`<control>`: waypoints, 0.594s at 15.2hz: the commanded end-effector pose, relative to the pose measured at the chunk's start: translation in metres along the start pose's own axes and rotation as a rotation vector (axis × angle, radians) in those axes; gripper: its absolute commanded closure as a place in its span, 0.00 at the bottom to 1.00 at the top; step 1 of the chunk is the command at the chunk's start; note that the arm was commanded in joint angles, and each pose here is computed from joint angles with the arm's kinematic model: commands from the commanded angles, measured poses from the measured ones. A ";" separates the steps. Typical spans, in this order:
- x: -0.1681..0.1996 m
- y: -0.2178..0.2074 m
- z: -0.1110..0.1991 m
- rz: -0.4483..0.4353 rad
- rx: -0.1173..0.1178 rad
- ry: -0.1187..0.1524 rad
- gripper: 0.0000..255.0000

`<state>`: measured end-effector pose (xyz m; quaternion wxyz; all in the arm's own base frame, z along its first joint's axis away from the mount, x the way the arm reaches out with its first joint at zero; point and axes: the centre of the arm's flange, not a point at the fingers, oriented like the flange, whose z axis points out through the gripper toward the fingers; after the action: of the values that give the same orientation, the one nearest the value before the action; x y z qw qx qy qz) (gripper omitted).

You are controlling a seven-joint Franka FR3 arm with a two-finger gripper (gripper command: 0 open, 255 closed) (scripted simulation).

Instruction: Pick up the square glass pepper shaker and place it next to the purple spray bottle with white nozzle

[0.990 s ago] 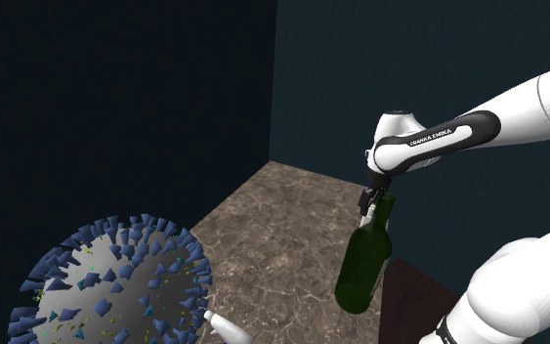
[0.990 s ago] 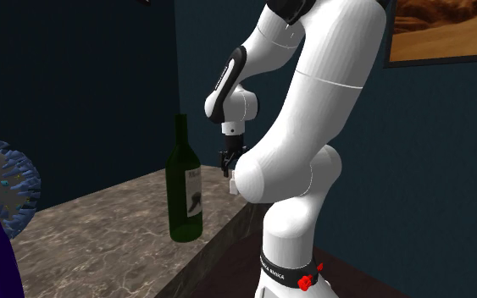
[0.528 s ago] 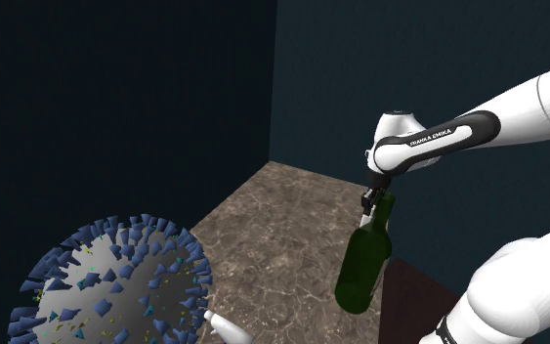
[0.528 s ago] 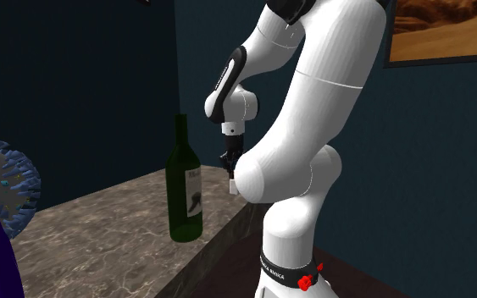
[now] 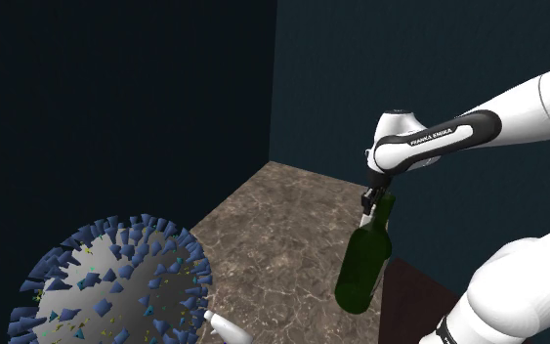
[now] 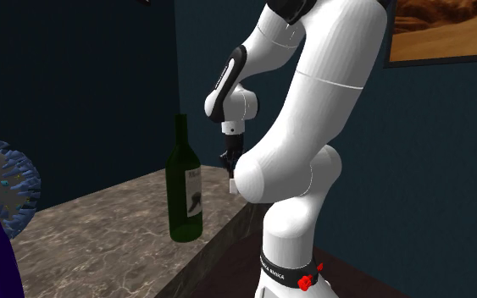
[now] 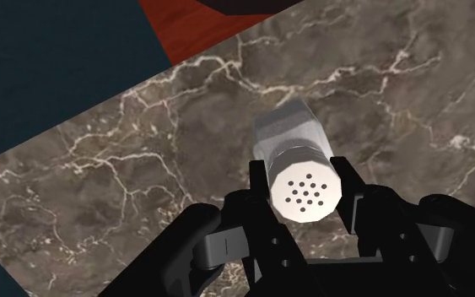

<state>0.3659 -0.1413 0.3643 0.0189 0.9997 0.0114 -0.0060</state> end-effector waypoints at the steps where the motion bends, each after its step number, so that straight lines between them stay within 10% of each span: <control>1: 0.000 0.001 -0.008 0.000 0.000 0.000 1.00; 9: -0.001 0.002 -0.050 0.000 0.000 0.000 1.00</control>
<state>0.3648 -0.1418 0.4088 0.0190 0.9997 0.0114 -0.0058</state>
